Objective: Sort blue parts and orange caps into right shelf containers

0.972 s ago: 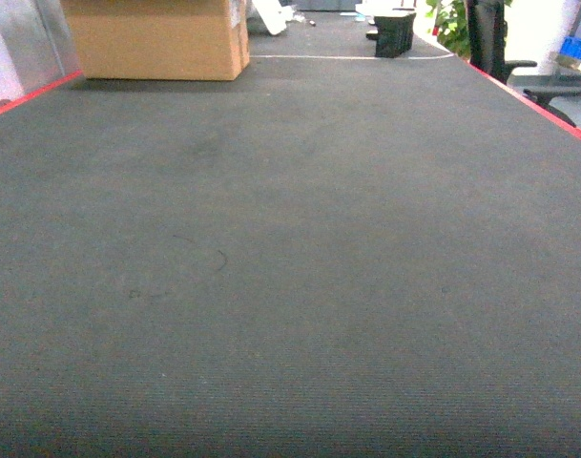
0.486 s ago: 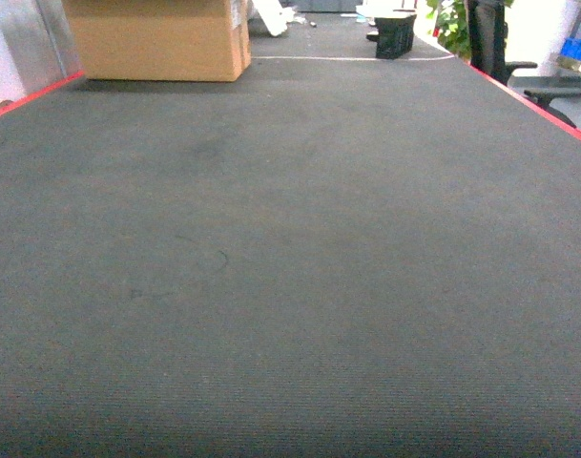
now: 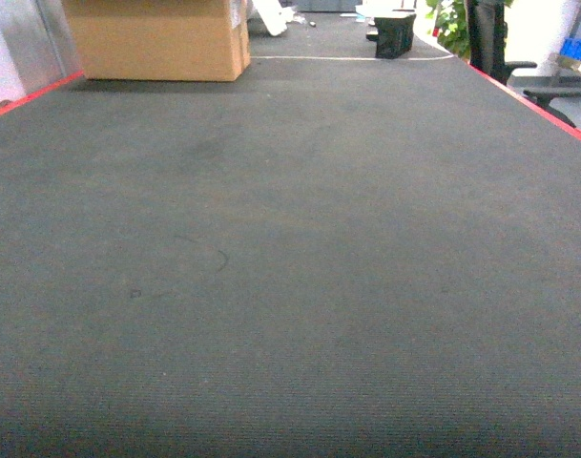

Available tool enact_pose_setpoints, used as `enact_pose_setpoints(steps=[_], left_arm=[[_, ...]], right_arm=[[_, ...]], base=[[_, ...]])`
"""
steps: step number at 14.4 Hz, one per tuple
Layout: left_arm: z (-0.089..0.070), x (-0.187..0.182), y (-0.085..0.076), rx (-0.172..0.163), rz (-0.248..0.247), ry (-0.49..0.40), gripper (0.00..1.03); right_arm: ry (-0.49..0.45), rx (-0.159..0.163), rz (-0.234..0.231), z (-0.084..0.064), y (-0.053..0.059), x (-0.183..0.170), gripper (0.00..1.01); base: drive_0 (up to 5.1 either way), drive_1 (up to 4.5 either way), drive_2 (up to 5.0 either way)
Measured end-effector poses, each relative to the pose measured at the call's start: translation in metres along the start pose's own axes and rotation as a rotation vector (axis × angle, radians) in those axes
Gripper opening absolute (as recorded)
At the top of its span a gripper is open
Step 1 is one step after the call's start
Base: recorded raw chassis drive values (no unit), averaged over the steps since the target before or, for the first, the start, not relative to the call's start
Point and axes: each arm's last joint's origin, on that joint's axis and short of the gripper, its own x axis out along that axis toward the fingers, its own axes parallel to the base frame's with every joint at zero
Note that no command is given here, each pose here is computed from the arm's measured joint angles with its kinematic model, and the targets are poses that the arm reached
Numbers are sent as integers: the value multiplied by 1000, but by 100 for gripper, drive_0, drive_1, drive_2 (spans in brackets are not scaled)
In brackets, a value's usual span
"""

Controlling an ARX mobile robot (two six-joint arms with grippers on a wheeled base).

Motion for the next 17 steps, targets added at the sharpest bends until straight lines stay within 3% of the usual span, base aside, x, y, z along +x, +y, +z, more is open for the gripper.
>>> enact_pose_setpoints(steps=[7,9,10,17], left_arm=[[0,-10,0,0,-2,-3,43],[-6,-19,0,0,0,42,43],[0,-21,0,0,-2,-16,43],[-4,-20,0,0,-1,10,43]], right_arm=[[19,0,0,-2,0,0,46],[19,0,-1,-2,0,0,46],[19,0,0,-2,0,0,46],[19,0,0,-2,0,0,46]], base=[[0,0,0],[0,0,0],[0,0,0],[0,0,0]])
